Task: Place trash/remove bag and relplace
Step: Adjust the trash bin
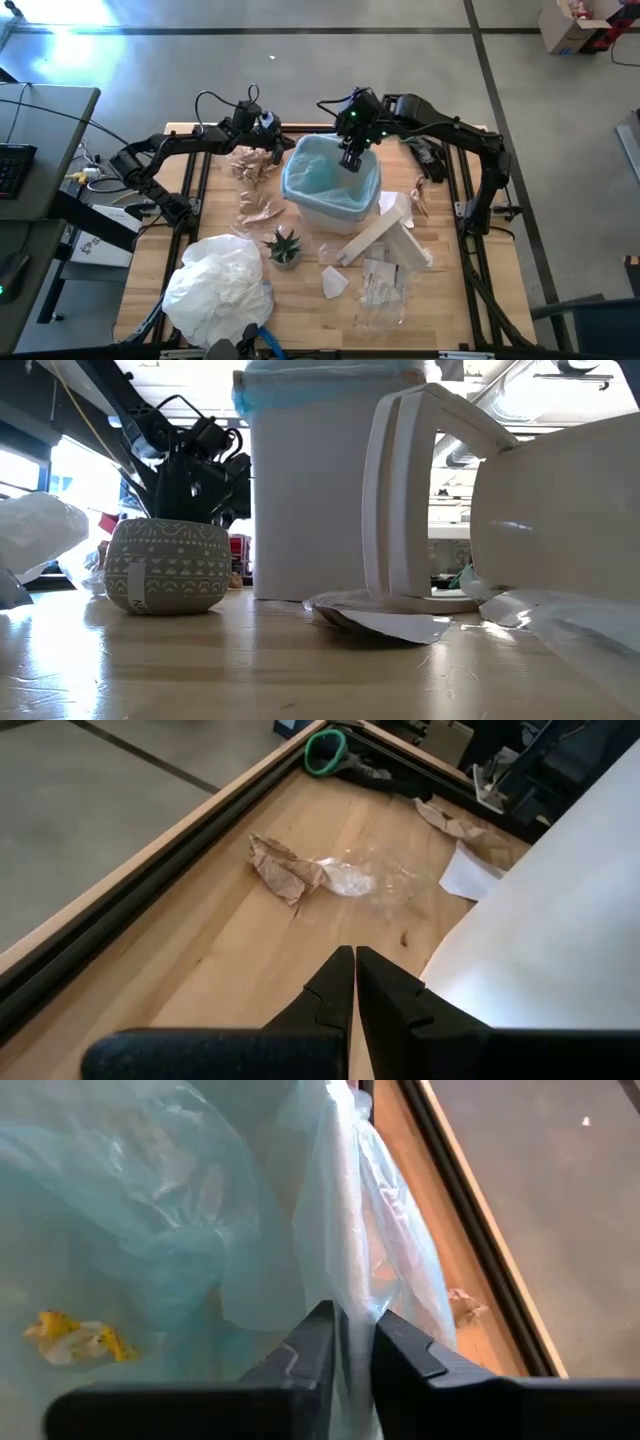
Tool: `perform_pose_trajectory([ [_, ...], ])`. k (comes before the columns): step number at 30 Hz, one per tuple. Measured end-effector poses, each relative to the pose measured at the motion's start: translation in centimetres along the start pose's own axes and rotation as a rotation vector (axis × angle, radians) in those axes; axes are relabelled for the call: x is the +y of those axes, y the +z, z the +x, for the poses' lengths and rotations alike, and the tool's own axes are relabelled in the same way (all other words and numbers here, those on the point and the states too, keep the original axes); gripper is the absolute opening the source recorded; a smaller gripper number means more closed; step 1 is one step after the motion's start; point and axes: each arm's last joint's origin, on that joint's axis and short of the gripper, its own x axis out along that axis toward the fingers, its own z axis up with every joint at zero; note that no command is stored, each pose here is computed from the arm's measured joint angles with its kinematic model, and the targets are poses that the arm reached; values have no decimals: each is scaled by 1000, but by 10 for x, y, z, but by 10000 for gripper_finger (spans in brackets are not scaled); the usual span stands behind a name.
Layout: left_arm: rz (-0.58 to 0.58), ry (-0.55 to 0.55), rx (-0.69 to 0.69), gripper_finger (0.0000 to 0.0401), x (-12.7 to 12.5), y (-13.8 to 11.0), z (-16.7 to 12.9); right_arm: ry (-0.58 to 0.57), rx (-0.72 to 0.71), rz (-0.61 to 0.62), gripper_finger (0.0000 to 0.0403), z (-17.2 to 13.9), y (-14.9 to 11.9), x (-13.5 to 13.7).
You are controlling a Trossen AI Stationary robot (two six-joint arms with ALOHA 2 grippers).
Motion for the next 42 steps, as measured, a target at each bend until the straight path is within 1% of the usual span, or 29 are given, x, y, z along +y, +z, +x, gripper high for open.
perform_pose_trajectory([
  [7, -7, 2, 1, 1, 0, 0, 0, -4, -62, 18, 108, -19, 8, -1],
  [10, -12, -7, 4, 1, 0, 0, 0, -31, -77, 13, 127, -31, 10, 2],
  [13, -18, -9, 12, 1, 0, -1, 0, -57, -85, -6, 135, -47, 11, 9],
  [16, -17, -6, 22, 1, -1, -1, -3, -55, -92, -15, 137, -65, 10, 20],
  [20, 2, 1, 8, 1, -7, 5, -13, 13, -71, -16, 138, -87, 4, 42],
  [24, 23, 20, 22, 1, -18, 11, -31, 94, 4, -33, 138, -97, -13, 73],
  [27, 38, 58, 48, 0, -30, 13, -47, 72, 63, -41, 138, -103, -26, 93],
  [29, 41, 63, 59, 0, -39, 14, -58, 69, 44, -51, 138, -106, -29, 107],
  [31, 64, 46, 40, 0, -51, 18, -65, 68, 37, -67, 138, -110, -33, 119],
  [35, 97, -12, -24, 0, -73, 26, -71, 18, 26, -43, 138, -112, -39, 128],
  [39, 121, -76, -78, 0, -90, 32, -68, -24, 76, -7, 137, -98, -48, 138],
  [42, 135, -92, -91, 0, -98, 32, -63, -44, 134, 17, 137, -87, -59, 144],
])
